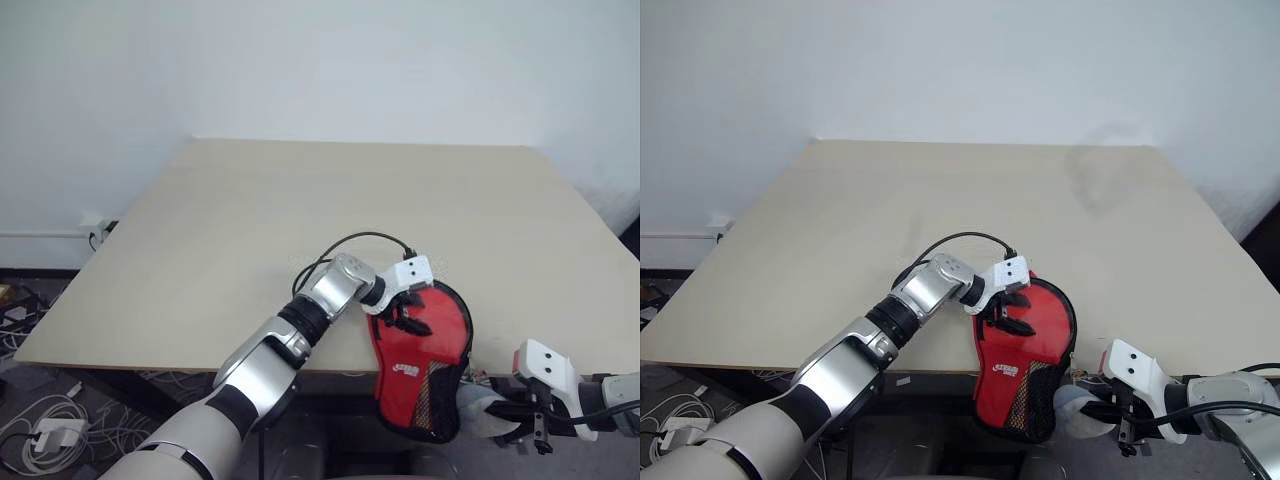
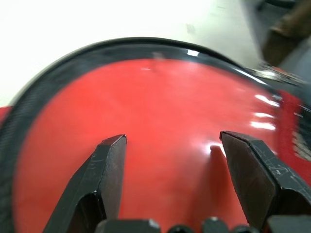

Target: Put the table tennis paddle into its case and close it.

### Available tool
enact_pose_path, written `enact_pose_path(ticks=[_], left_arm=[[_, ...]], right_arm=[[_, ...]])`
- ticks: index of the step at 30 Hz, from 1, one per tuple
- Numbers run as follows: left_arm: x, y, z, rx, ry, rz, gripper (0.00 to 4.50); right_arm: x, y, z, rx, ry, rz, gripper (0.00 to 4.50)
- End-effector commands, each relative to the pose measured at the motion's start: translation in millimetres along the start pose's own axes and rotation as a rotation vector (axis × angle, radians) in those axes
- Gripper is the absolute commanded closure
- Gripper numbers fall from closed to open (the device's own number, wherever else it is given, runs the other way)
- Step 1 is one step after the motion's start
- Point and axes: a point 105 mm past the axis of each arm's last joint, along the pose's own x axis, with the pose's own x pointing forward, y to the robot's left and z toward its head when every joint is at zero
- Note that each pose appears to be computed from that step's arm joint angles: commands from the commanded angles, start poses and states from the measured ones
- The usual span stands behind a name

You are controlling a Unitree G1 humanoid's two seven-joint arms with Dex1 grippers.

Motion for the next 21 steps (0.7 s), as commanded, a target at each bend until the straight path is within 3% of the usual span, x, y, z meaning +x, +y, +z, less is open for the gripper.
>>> enact_pose_path(ticks=[1,14,21], left_arm=[[9,-7,-39,-0.017,0.141,-0.036,1.29],[18,-12,-54,0.008,0.198,-0.047,1.29],[20,-12,-54,0.005,0.197,-0.052,1.29]], right_arm=[[0,6,6,-0.056,0.002,0.022,4.44],[-14,36,-10,-0.132,-0.011,0.092,4.44],[-14,60,-28,-0.211,0.076,0.185,4.44]])
